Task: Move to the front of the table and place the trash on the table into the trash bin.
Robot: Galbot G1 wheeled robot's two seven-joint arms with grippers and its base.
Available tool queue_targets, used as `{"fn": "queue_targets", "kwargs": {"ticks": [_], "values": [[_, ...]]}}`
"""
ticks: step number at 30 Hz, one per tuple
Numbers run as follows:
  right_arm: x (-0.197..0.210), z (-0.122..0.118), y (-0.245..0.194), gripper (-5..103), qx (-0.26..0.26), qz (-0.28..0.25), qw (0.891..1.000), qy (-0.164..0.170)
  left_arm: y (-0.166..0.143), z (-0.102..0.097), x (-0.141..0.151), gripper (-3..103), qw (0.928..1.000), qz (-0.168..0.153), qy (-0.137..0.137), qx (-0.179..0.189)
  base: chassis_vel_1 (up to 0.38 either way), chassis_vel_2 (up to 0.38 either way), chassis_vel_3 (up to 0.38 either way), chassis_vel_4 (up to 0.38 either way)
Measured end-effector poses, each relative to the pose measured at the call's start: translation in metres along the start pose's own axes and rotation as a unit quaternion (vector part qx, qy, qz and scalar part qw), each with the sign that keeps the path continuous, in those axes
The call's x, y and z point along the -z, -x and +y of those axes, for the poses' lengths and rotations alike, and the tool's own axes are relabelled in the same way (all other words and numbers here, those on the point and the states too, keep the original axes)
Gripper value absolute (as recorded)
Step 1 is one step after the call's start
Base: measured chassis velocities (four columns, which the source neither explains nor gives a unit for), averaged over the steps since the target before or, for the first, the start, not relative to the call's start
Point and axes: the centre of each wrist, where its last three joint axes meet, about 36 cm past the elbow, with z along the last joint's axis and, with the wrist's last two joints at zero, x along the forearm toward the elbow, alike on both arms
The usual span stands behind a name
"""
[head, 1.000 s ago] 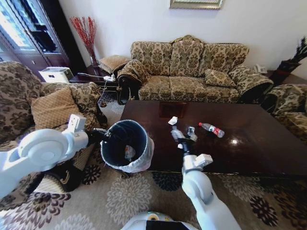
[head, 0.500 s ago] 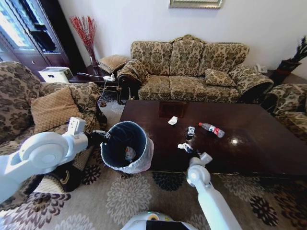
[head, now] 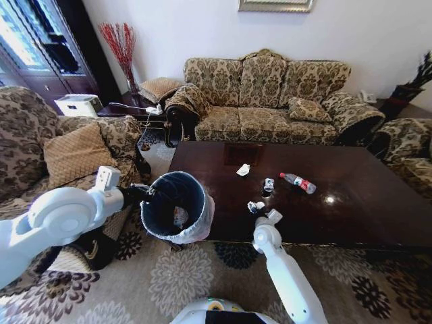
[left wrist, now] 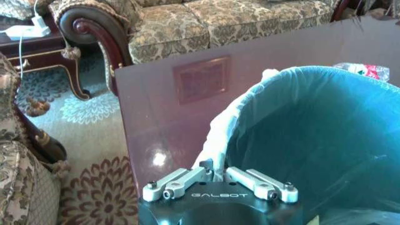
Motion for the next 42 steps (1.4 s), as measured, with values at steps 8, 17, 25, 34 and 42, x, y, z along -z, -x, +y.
{"fn": "queue_targets", "kwargs": {"ticks": [8,17,25,34,42], "values": [[0.001,-0.001,0.000,52,0.000,0.001,1.000,-0.001,0.000,0.002,0.000,0,1.0000,-0.002,-0.002,0.002,0.000,0.000,0.000,0.000],[0.002,0.002,-0.007,28,0.006,0.006,1.000,0.008,-0.001,-0.001,-0.001,0,1.0000,-0.004,-0.003,-0.002,0.000,0.000,0.000,0.000],[0.010,0.005,-0.016,8,0.018,-0.003,1.000,0.015,-0.002,-0.003,0.002,0,1.0000,-0.005,0.003,-0.003,0.000,0.000,0.000,0.000],[0.051,0.038,-0.087,0,0.217,-0.117,0.969,-0.025,-0.002,-0.004,0.000,0,1.0000,-0.001,0.002,-0.005,0.000,0.000,0.000,0.000],[0.093,0.074,-0.171,0,0.561,-0.229,0.786,-0.126,0.004,-0.005,0.013,0,0.9987,0.047,0.022,-0.004,0.000,0.000,0.000,0.000]]}}
